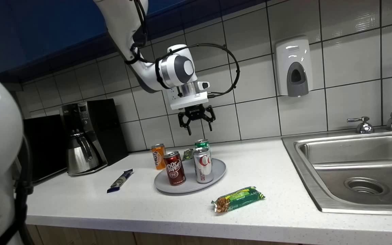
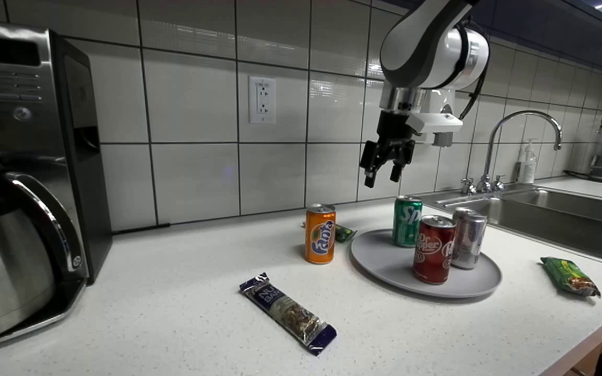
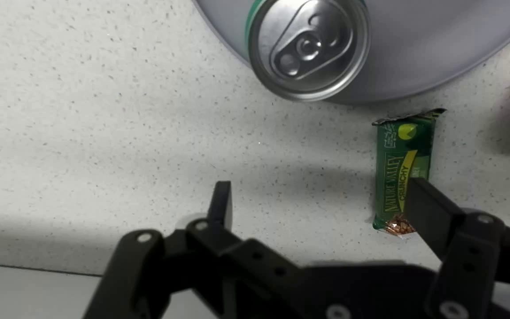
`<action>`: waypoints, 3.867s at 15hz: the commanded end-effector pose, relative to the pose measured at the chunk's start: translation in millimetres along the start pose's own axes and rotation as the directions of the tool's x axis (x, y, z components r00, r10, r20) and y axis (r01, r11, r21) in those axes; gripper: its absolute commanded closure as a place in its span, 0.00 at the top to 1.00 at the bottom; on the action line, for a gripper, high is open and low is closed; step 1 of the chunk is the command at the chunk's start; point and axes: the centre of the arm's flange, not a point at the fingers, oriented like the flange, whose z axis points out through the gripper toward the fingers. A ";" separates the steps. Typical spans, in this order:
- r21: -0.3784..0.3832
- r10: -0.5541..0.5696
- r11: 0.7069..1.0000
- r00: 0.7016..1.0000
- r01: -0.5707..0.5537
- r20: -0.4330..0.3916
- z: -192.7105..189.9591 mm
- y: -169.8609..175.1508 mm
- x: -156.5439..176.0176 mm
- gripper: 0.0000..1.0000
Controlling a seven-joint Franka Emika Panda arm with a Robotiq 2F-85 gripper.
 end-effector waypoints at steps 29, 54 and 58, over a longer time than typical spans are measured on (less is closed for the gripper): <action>0.121 -0.271 0.952 0.957 0.282 -0.100 14.2 -168.6 97.8 1.00; 0.163 -0.285 0.948 0.958 0.275 0.039 54.0 -207.6 66.6 1.00; 0.147 -0.267 0.955 0.963 0.258 0.042 52.6 -215.0 62.0 1.00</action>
